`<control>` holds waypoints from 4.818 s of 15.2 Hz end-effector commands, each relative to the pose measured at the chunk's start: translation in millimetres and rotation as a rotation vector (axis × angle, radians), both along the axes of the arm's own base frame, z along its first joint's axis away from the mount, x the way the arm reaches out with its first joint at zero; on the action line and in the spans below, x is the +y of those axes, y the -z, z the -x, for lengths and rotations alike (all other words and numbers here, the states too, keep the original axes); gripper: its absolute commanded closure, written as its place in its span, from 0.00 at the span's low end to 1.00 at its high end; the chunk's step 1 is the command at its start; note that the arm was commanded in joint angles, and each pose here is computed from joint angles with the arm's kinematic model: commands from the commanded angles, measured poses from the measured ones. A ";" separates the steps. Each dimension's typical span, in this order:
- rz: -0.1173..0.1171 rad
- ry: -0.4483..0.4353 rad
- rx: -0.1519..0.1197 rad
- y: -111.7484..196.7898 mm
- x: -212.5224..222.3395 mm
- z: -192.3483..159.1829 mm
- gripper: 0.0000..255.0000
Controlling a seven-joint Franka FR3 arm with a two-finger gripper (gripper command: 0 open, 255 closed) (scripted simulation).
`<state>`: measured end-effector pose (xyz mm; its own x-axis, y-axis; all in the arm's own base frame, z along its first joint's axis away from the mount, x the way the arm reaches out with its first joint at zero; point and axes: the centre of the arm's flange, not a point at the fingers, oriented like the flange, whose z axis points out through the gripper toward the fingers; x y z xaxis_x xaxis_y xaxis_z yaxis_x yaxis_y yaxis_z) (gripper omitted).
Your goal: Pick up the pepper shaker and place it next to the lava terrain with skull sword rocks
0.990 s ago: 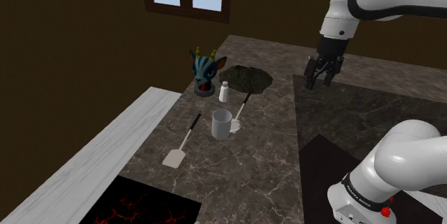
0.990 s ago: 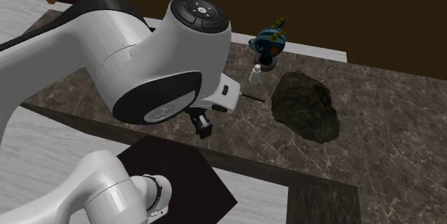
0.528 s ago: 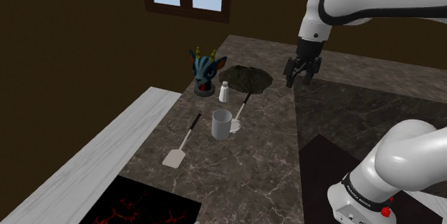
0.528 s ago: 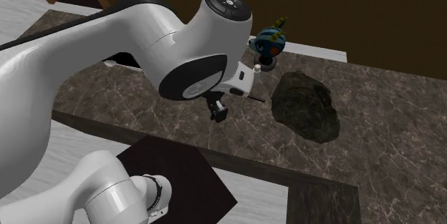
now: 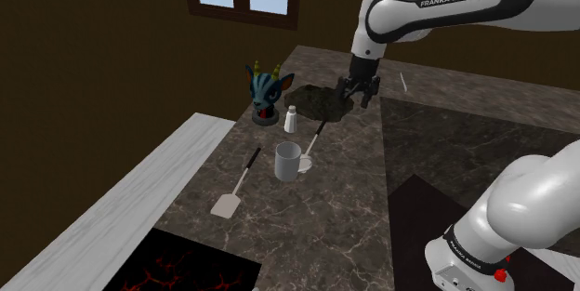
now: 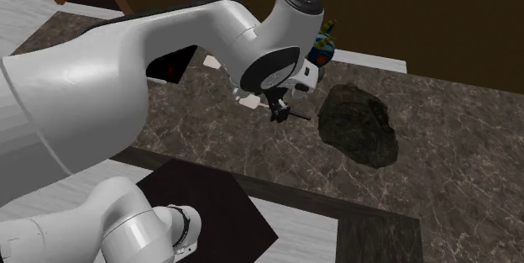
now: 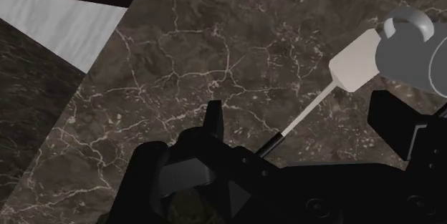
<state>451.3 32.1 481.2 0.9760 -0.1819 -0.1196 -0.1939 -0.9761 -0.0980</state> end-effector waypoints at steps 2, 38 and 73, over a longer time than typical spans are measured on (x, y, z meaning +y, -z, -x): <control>0.001 0.003 -0.010 13.7 7.3 -35.3 0.00; 0.008 0.021 -0.058 120.7 48.9 -221.4 1.00; 0.008 0.021 -0.058 -32.4 49.0 -221.4 1.00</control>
<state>672.5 81.1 508.6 0.9772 -0.2036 -0.0607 -0.2089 -0.9726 -0.1020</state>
